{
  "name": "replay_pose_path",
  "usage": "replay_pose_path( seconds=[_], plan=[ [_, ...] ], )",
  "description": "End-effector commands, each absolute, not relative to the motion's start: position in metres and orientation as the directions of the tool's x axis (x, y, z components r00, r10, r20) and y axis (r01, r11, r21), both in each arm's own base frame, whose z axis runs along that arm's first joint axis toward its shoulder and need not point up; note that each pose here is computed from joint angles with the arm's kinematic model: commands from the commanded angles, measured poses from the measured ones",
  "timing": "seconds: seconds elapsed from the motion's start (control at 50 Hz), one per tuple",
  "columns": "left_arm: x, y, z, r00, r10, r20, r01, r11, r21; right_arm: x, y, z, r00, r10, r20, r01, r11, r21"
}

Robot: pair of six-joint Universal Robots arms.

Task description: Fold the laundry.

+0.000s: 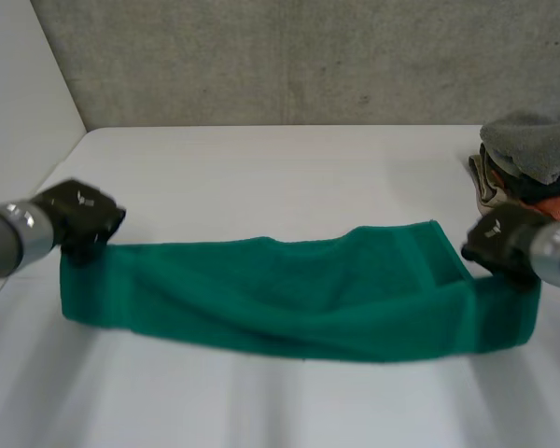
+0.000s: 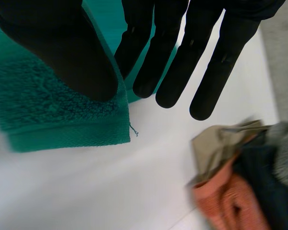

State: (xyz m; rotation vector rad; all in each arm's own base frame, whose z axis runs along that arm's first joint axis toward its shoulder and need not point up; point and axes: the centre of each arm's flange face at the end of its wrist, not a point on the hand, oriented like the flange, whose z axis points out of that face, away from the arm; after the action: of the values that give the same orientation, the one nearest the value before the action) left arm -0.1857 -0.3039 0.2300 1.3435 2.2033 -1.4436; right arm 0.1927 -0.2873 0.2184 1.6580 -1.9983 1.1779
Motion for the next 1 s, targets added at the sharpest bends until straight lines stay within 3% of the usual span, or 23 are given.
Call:
replay_pose_path(
  seconds=[0.02, 0.08, 0.1, 0.16, 0.18, 0.26, 0.36, 0.52, 0.6, 0.68, 0.74, 0.76, 0.84, 1.0],
  plan=[
    [-0.198, -0.387, 0.254, -0.698, 0.321, -0.64, 0.683, 0.03, -0.729, 0.233, -0.353, 0.242, -0.455, -0.423, 0.784, -0.855, -0.037, -0.517],
    [-0.199, -0.411, 0.281, -0.749, 0.19, -0.634, 0.637, -0.053, -0.769, 0.244, -0.38, 0.273, -0.565, -0.266, 0.781, -0.789, -0.101, -0.605],
    [-0.199, -0.422, 0.307, -0.792, 0.103, -0.602, 0.588, -0.135, -0.797, 0.248, -0.394, 0.299, -0.654, -0.16, 0.74, -0.722, -0.161, -0.673],
    [-0.199, -0.43, 0.348, -0.861, 0.009, -0.509, 0.487, -0.275, -0.829, 0.25, -0.407, 0.343, -0.787, -0.024, 0.617, -0.586, -0.284, -0.759],
    [-0.198, -0.432, 0.372, -0.9, -0.027, -0.435, 0.414, -0.365, -0.834, 0.249, -0.411, 0.363, -0.853, 0.017, 0.521, -0.492, -0.358, -0.793],
    [-0.197, -0.435, 0.407, -0.961, -0.037, -0.276, 0.25, -0.547, -0.799, 0.251, -0.407, 0.402, -0.94, 0.034, 0.339, -0.303, -0.537, -0.787],
    [-0.194, -0.441, 0.409, -0.986, -0.003, -0.166, 0.133, -0.61, -0.781, 0.255, -0.399, 0.407, -0.947, 0.037, 0.32, -0.277, -0.602, -0.749],
    [-0.189, -0.459, 0.34, -0.985, 0.014, -0.174, 0.149, -0.452, -0.879, 0.268, -0.395, 0.357, -0.903, -0.033, 0.428, -0.349, -0.524, -0.777],
    [-0.19, -0.462, 0.282, -0.979, 0.051, -0.199, 0.174, -0.314, -0.933, 0.271, -0.397, 0.31, -0.871, -0.098, 0.482, -0.401, -0.427, -0.811],
    [-0.189, -0.46, 0.228, -0.967, 0.085, -0.239, 0.221, -0.177, -0.959, 0.27, -0.395, 0.238, -0.823, -0.212, 0.526, -0.474, -0.253, -0.843],
    [-0.188, -0.455, 0.197, -0.955, 0.107, -0.278, 0.268, -0.099, -0.958, 0.266, -0.39, 0.201, -0.803, -0.273, 0.53, -0.509, -0.149, -0.848],
    [-0.187, -0.45, 0.179, -0.941, 0.121, -0.315, 0.311, -0.053, -0.949, 0.263, -0.384, 0.178, -0.786, -0.317, 0.531, -0.535, -0.082, -0.841],
    [-0.182, -0.435, 0.148, -0.904, 0.16, -0.397, 0.407, 0.038, -0.913, 0.259, -0.365, 0.137, -0.757, -0.403, 0.515, -0.573, 0.031, -0.819],
    [-0.169, -0.402, 0.135, -0.827, 0.257, -0.501, 0.55, 0.181, -0.815, 0.252, -0.343, 0.12, -0.73, -0.466, 0.5, -0.6, 0.084, -0.796]
  ],
)
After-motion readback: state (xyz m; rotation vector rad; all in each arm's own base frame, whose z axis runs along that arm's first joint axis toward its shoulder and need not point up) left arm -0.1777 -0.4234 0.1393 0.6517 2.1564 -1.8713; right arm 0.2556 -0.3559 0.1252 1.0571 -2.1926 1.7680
